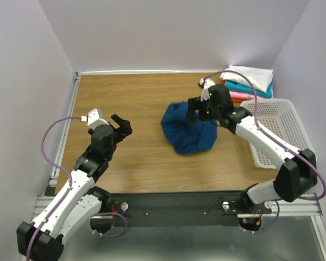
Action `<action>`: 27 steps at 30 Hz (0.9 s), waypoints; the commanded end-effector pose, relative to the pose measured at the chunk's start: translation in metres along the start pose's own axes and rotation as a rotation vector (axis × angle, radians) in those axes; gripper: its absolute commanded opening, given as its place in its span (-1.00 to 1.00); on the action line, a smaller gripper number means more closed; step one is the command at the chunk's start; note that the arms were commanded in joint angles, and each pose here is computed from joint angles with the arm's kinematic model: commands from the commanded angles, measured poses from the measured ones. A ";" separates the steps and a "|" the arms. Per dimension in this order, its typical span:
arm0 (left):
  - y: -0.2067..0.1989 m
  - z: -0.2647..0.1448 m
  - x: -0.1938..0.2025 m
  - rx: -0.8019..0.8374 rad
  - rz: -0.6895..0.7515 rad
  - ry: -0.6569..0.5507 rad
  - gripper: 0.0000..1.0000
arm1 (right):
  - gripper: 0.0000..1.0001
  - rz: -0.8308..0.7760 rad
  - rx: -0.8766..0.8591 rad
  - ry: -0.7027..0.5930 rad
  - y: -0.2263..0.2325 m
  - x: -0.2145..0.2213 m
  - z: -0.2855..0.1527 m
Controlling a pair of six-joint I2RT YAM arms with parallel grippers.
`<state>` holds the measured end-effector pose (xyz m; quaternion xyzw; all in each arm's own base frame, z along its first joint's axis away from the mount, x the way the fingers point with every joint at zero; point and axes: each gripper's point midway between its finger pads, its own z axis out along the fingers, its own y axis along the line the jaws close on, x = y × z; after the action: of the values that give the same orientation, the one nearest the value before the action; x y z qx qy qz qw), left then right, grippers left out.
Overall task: Fold and stack the t-shirts
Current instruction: Move the tshirt to the center of the board, then flatten the tshirt out
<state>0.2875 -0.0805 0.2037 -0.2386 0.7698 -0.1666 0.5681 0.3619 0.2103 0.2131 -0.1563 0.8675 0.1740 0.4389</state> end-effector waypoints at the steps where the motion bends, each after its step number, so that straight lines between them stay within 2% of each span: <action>1: 0.004 -0.002 0.019 0.020 -0.021 0.060 0.97 | 1.00 0.025 0.110 0.000 -0.016 0.034 0.015; 3: 0.006 0.000 0.027 0.022 -0.014 0.081 0.97 | 1.00 0.093 0.168 -0.074 -0.024 0.025 0.003; 6: 0.002 0.007 0.034 0.034 -0.011 0.098 0.97 | 1.00 0.159 0.250 -0.117 -0.039 0.033 -0.009; 8: -0.009 0.014 0.039 0.082 -0.004 0.117 0.97 | 1.00 0.239 0.363 -0.150 -0.058 0.042 -0.017; 12: -0.036 0.031 0.046 0.188 0.027 0.148 0.97 | 1.00 0.305 0.468 -0.138 -0.076 0.061 -0.012; 16: -0.060 0.064 0.066 0.206 0.079 0.253 0.97 | 1.00 0.395 0.466 -0.117 -0.075 0.075 -0.003; 21: -0.095 0.090 0.098 0.259 0.139 0.354 0.97 | 1.00 0.527 0.522 -0.102 -0.111 0.087 -0.003; 27: -0.131 0.116 0.136 0.274 0.199 0.444 0.91 | 1.00 0.559 0.628 -0.103 -0.144 0.102 -0.013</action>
<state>0.3821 -0.2383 0.1301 -0.0741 0.8621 -0.2496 0.4347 0.3567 0.0768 0.1187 0.2044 0.8741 0.0354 0.4391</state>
